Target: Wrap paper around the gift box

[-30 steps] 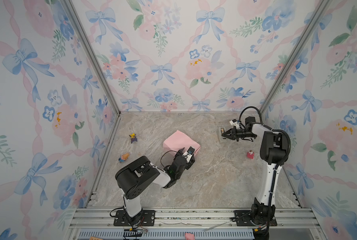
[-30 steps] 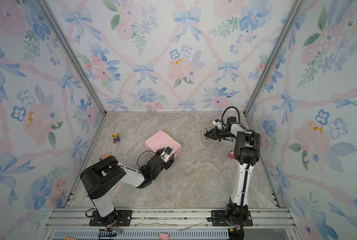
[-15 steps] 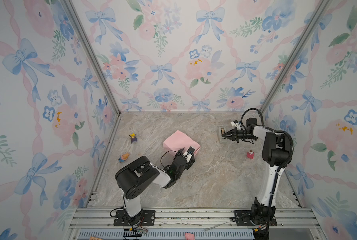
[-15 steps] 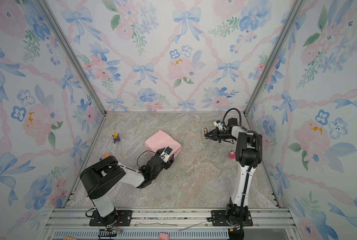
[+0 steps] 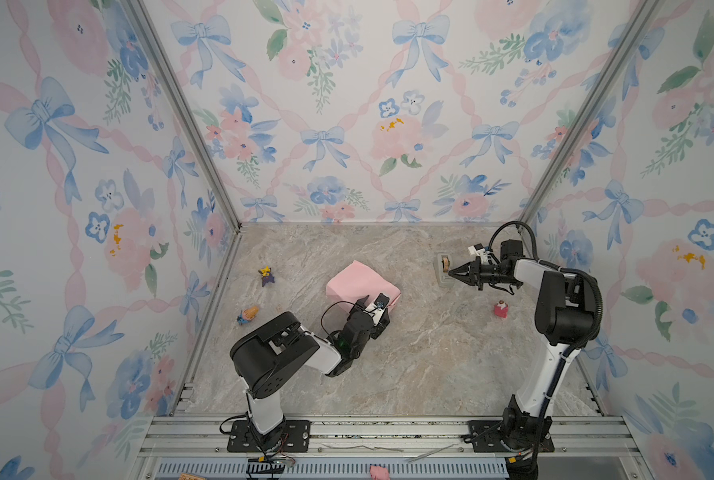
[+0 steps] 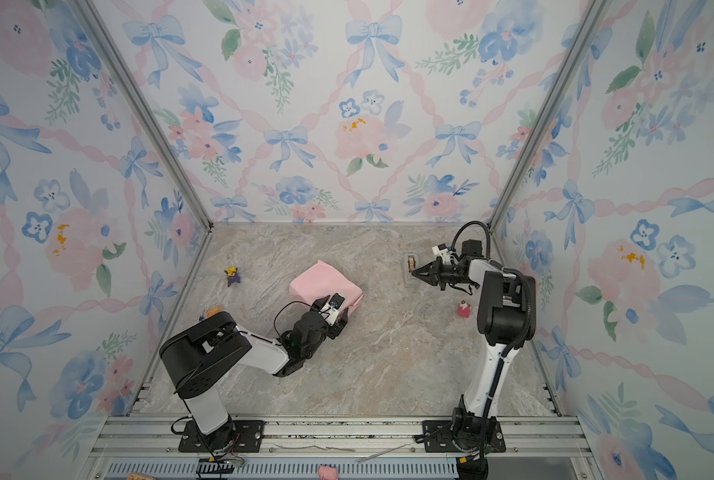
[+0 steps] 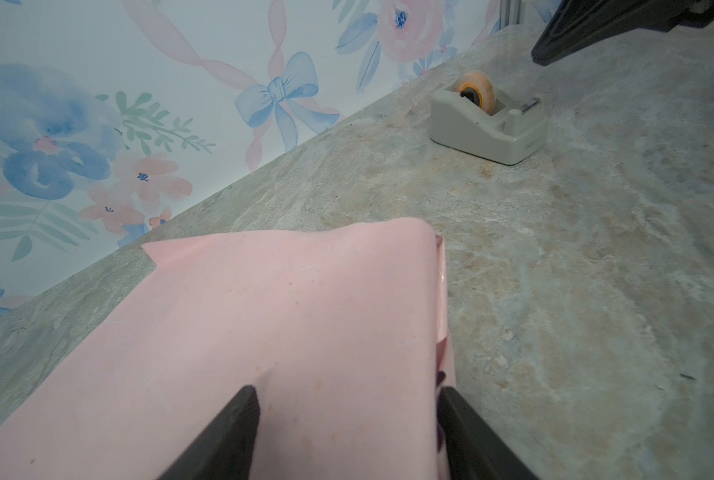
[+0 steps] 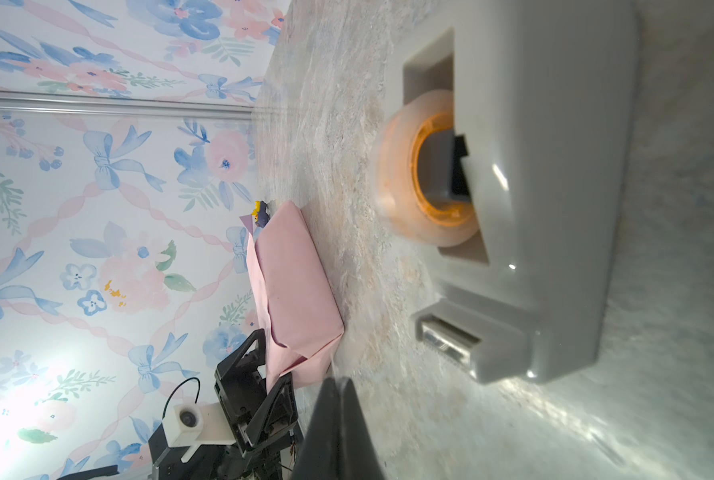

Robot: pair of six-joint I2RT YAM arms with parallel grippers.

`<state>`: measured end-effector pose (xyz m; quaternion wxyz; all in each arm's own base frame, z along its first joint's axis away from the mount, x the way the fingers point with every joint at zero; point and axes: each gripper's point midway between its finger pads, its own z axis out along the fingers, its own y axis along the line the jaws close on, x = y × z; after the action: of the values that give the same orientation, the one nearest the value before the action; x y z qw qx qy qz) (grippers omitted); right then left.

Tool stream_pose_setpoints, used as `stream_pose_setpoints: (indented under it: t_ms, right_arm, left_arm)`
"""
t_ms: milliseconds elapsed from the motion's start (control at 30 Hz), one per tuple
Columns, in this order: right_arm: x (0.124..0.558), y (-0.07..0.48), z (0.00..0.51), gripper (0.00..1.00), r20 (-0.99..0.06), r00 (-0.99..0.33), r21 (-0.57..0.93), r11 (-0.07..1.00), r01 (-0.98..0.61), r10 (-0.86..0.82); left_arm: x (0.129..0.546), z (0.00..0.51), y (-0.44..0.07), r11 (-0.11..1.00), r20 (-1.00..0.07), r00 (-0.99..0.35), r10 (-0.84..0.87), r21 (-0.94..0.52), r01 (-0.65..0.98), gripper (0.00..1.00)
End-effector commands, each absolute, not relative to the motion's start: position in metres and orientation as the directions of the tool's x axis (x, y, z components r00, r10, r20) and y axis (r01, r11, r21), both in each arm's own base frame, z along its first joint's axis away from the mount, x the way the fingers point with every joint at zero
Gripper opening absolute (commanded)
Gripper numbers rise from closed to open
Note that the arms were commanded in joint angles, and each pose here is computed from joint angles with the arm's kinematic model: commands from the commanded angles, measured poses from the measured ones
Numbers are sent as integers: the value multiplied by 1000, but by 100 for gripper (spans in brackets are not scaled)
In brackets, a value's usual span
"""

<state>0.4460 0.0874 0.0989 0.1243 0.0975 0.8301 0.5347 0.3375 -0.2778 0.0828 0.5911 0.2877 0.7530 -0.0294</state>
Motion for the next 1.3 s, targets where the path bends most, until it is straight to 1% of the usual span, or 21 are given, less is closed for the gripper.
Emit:
stream_pose_setpoints:
  t_ms: [0, 133, 333, 567, 767, 1100, 1267]
  right_arm:
    - [432, 87, 110, 0, -93, -946, 925, 379, 33, 310]
    - [415, 89, 101, 0, -75, -943, 917, 394, 62, 324]
    - [396, 89, 70, 0, -20, -940, 899, 418, 133, 341]
    - [406, 90, 42, 0, 38, -920, 897, 393, 204, 390]
    - [412, 79, 28, 0, 81, -894, 869, 408, 280, 441]
    - [400, 62, 15, 0, 139, -874, 821, 439, 364, 465]
    - [396, 57, 14, 0, 145, -872, 807, 454, 377, 467]
  left_arm:
    - [298, -26, -228, 774, -689, -424, 587, 325, 543, 70]
    - [297, -26, -228, 773, -689, -423, 588, 326, 544, 70]
    - [296, -26, -228, 771, -688, -423, 590, 324, 549, 70]
    - [296, -25, -229, 770, -690, -420, 589, 323, 550, 70]
    - [296, -25, -228, 772, -690, -422, 588, 324, 547, 69]
    - [294, -28, -227, 773, -686, -429, 588, 320, 547, 69]
    - [294, -28, -227, 774, -687, -429, 587, 320, 546, 69]
